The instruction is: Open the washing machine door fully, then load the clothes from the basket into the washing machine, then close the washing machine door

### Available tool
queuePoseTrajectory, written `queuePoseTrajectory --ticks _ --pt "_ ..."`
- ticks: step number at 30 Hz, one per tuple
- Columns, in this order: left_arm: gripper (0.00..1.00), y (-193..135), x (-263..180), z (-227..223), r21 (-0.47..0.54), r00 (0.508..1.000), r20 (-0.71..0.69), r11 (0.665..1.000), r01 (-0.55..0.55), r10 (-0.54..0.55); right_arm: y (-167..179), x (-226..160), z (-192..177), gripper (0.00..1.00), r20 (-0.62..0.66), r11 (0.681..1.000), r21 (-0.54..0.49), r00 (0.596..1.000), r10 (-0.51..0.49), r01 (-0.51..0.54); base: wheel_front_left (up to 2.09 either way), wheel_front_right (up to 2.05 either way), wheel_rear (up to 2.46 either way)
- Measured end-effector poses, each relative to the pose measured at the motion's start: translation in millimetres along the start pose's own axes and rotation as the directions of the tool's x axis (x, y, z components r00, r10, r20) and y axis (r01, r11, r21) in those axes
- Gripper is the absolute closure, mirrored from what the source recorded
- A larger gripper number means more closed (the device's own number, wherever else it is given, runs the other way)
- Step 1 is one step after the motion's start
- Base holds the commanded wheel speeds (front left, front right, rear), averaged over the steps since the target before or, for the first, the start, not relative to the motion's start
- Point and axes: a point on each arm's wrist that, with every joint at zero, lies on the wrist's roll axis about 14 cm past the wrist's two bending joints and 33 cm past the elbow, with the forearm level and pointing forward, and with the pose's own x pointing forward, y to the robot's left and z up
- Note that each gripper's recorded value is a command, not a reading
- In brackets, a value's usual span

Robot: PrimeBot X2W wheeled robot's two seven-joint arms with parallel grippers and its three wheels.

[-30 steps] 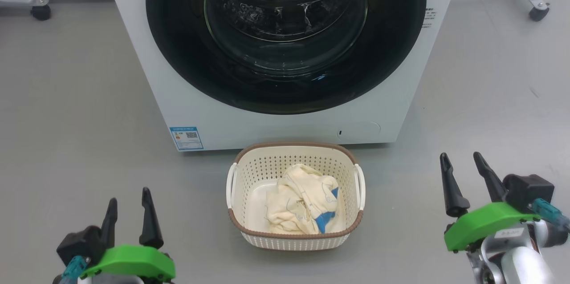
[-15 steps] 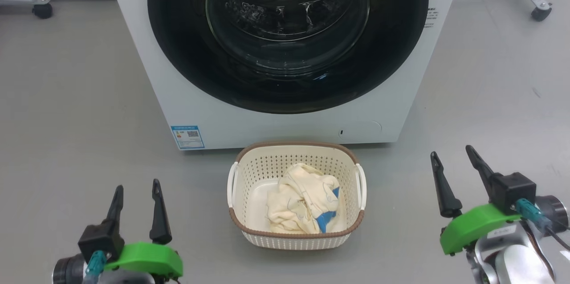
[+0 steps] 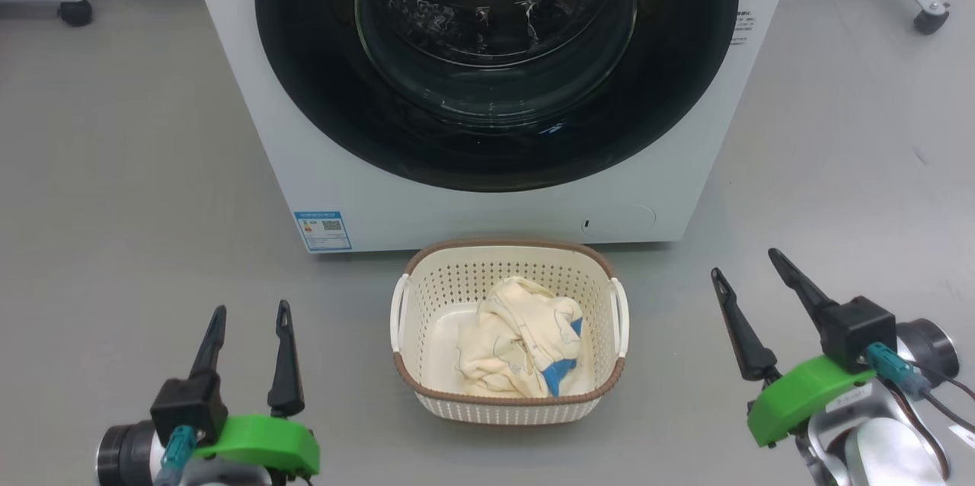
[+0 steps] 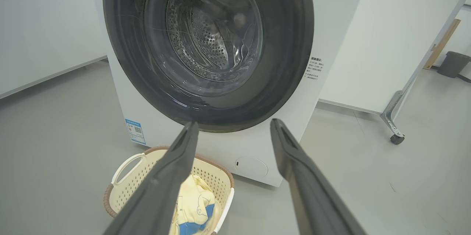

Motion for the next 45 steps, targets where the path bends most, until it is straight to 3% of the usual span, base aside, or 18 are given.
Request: queuePoseTrajectory --ticks 30,45 --pt "0.0 0.3 4.8 -7.4 -0.003 1.0 -0.021 1.0 -0.004 0.004 -3.7 1.6 -8.7 0.0 -0.019 1.0 0.005 1.0 -0.011 0.011 0.02 0.02 -0.05" --pt "0.0 2.6 8.8 -4.0 0.008 1.0 -0.008 1.0 -0.004 0.005 -1.7 4.9 -8.3 0.0 -0.017 1.0 0.016 1.0 -0.012 0.012 0.94 0.94 -1.87"
